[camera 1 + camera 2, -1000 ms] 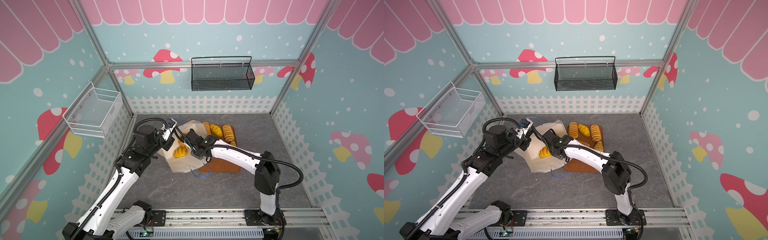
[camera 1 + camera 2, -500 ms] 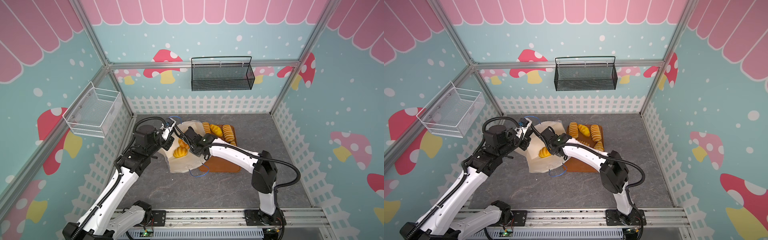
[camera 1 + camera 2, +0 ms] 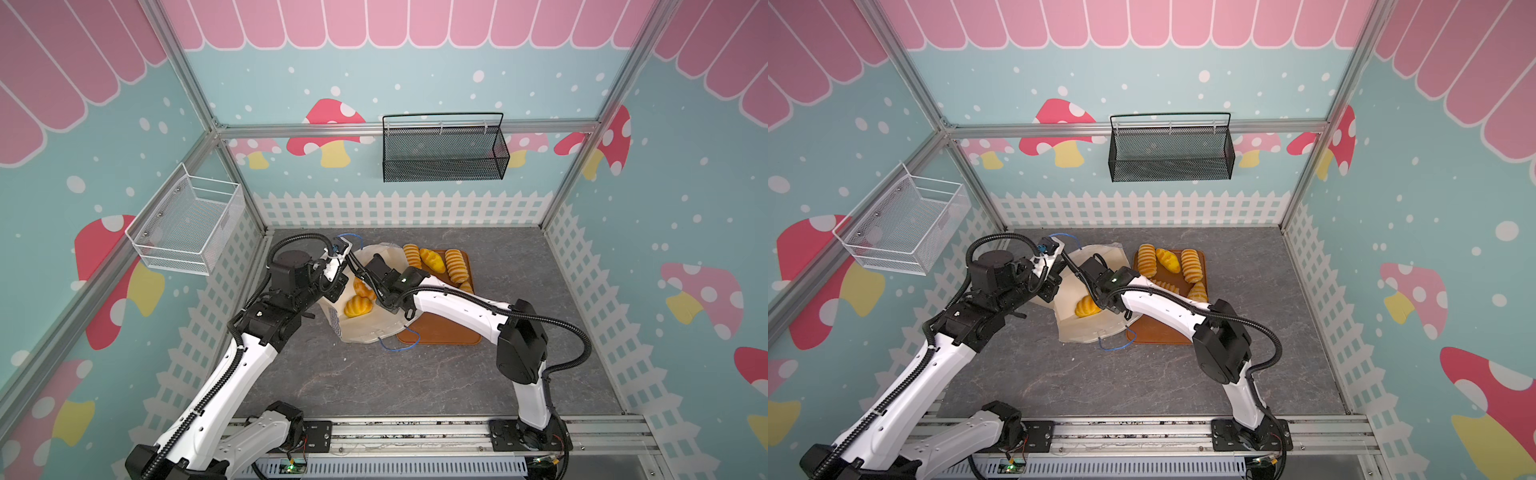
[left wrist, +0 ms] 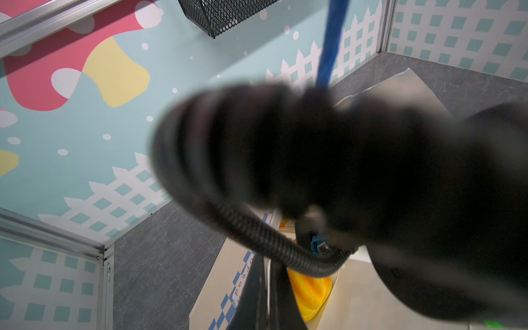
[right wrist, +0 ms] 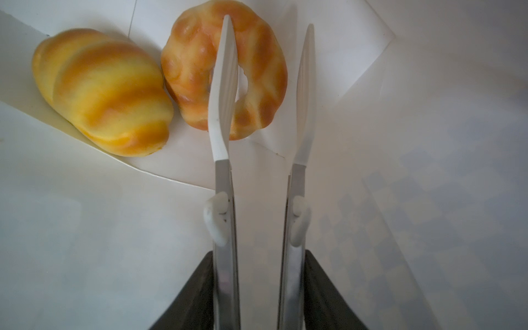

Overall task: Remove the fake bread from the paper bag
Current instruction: 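Lower the open tongs deeper into the bag around the ring bread, then close the tongs on the ring bread and lift it from the bag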

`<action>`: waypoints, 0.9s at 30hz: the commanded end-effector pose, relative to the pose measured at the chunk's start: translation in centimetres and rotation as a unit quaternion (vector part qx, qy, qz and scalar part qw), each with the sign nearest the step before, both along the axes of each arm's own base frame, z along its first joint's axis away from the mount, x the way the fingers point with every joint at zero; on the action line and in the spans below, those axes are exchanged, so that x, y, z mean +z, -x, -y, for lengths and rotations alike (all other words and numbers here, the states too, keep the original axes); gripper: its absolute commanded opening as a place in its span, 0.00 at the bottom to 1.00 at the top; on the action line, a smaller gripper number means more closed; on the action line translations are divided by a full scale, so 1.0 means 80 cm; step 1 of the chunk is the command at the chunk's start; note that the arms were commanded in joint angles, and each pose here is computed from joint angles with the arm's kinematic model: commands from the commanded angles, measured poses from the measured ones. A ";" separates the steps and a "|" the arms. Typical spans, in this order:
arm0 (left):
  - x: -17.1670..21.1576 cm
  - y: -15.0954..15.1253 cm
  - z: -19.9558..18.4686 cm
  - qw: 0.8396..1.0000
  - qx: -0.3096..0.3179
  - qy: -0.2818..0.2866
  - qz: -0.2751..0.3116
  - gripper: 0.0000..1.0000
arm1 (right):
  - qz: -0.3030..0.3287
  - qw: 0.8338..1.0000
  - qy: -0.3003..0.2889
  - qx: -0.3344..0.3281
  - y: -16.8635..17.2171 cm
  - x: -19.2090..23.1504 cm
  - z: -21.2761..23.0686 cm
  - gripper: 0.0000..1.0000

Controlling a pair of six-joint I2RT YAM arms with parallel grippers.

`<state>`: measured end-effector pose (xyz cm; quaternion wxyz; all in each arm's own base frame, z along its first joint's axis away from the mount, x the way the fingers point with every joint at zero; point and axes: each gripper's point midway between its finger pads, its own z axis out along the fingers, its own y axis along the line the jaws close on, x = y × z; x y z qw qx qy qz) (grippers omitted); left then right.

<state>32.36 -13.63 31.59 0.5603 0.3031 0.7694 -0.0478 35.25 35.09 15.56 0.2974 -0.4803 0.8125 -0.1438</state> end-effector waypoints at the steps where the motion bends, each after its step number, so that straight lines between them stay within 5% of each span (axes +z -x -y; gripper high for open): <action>1: 0.028 0.008 0.017 0.999 -0.036 0.025 0.027 0.00 | -0.015 1.000 0.017 0.004 -0.003 -0.023 -0.002 0.47; 11: 0.026 0.012 0.016 0.999 -0.038 0.025 0.027 0.00 | -0.027 0.999 0.024 0.008 -0.010 -0.037 -0.004 0.46; 17: 0.022 0.012 0.015 0.999 -0.034 0.026 0.024 0.00 | -0.017 1.000 0.015 0.020 -0.017 -0.024 -0.015 0.28; 27: 0.018 0.010 0.010 0.999 -0.024 0.019 0.024 0.00 | 0.001 1.000 -0.002 0.021 -0.016 0.003 -0.019 0.22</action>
